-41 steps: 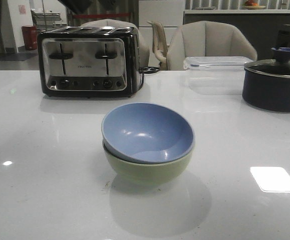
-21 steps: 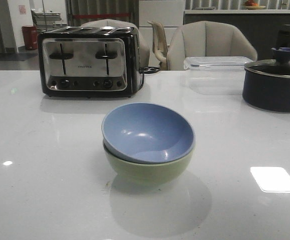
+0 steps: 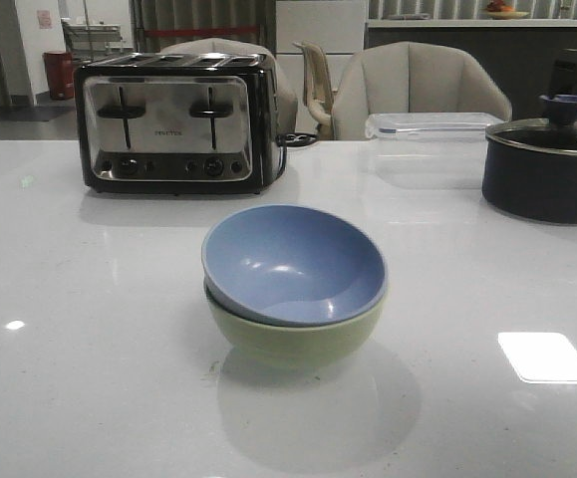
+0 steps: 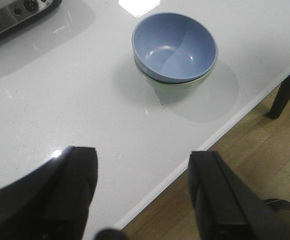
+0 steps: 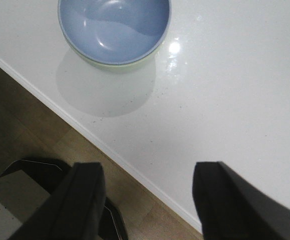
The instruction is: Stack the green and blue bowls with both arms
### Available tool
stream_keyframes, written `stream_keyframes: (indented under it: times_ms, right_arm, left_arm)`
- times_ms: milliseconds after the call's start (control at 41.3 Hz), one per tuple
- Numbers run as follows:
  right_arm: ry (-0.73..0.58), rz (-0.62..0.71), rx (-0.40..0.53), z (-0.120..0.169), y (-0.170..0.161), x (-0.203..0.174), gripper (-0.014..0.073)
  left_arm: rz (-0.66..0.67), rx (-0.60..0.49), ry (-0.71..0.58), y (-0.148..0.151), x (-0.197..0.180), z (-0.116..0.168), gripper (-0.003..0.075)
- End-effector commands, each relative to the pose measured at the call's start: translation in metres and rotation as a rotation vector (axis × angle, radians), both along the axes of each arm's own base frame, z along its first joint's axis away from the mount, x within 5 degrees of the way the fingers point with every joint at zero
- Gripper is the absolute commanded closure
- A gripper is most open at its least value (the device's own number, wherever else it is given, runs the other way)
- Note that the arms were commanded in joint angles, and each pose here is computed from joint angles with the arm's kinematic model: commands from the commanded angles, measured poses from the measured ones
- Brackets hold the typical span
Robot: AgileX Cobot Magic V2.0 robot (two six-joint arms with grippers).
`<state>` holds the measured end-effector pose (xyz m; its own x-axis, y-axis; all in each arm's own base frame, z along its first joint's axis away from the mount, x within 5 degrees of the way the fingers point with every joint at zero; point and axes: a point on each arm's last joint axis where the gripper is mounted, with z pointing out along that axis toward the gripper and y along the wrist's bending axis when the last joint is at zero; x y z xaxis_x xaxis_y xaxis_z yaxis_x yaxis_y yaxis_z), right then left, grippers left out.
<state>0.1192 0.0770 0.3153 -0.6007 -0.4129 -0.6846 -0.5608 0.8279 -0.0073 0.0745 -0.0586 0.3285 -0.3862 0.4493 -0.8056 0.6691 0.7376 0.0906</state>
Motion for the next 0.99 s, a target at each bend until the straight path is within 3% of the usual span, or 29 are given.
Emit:
stream_keyframes:
  times_ms: [0, 73, 291, 363, 412, 969]
  right_arm:
    - [-0.088, -0.009, 0.043, 0.0123, 0.0002, 0.0034, 0.01]
    - [-0.101, -0.009, 0.052, 0.0134, 0.0007, 0.0041, 0.0136]
    - [-0.124, -0.01, 0.075, 0.0157, 0.002, 0.0055, 0.0445]
    - [-0.125, -0.01, 0.075, 0.0157, 0.0021, 0.0055, 0.0526]
    - [-0.125, -0.01, 0.075, 0.0157, 0.0021, 0.0055, 0.056]
    - [-0.105, -0.009, 0.063, 0.0141, 0.0014, 0.0044, 0.0552]
  left_arm:
    - [0.003, -0.078, -0.084, -0.0027, 0.0028, 0.0153, 0.0278]
    - [0.003, -0.078, -0.084, -0.0027, 0.0028, 0.0153, 0.0339]
    - [0.003, -0.078, -0.084, -0.0027, 0.0028, 0.0153, 0.057]
    - [0.003, -0.078, -0.084, -0.0027, 0.0028, 0.0153, 0.0625]
    - [0.003, -0.08, -0.086, -0.0028, 0.0029, 0.0155, 0.0619]
    - [0.004, -0.091, -0.084, -0.0032, 0.0028, 0.016, 0.0622]
